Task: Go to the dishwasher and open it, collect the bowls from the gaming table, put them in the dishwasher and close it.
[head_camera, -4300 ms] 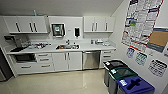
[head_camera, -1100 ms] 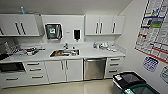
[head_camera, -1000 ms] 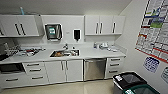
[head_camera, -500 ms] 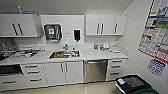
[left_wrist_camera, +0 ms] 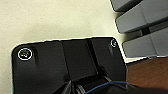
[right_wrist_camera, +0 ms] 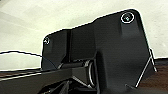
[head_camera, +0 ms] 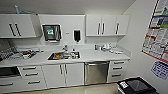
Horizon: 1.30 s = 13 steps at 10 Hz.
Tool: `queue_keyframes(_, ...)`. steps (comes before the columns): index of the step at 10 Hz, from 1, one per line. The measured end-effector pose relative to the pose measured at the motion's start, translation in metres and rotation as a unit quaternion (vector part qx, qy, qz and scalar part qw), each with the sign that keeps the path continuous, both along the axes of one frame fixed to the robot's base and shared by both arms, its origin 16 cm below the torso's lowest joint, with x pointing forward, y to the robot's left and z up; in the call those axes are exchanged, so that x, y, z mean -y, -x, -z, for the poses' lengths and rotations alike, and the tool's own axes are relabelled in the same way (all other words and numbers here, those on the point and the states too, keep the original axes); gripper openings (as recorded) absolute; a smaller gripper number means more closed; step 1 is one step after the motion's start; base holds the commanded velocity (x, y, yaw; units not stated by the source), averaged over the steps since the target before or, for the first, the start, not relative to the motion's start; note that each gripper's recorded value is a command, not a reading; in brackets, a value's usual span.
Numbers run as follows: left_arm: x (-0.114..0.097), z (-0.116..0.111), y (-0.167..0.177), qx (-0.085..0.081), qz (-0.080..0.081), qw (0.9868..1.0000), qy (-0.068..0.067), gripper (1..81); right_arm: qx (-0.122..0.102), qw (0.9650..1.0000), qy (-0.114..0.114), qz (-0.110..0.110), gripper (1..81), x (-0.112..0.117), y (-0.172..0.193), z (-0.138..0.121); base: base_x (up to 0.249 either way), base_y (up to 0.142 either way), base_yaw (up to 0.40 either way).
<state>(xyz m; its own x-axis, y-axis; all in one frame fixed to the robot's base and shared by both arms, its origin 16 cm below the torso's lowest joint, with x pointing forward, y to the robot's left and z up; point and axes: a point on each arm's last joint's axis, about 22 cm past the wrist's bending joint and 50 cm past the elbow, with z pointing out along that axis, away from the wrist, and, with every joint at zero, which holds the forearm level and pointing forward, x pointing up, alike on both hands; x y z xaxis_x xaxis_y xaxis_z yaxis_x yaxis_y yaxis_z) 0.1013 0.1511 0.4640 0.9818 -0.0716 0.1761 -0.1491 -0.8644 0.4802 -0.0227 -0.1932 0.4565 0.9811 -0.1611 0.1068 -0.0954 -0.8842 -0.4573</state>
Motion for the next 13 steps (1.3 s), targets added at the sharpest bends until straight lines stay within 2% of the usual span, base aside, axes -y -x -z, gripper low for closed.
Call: queue_keyframes(13,-0.0012,0.0001,0.0001,0.0,0.0,1.0,-0.001,81.1,0.001,1.0,-0.001,0.0,81.1,-0.0041,-0.0009,0.0004,0.138,0.0,0.0)
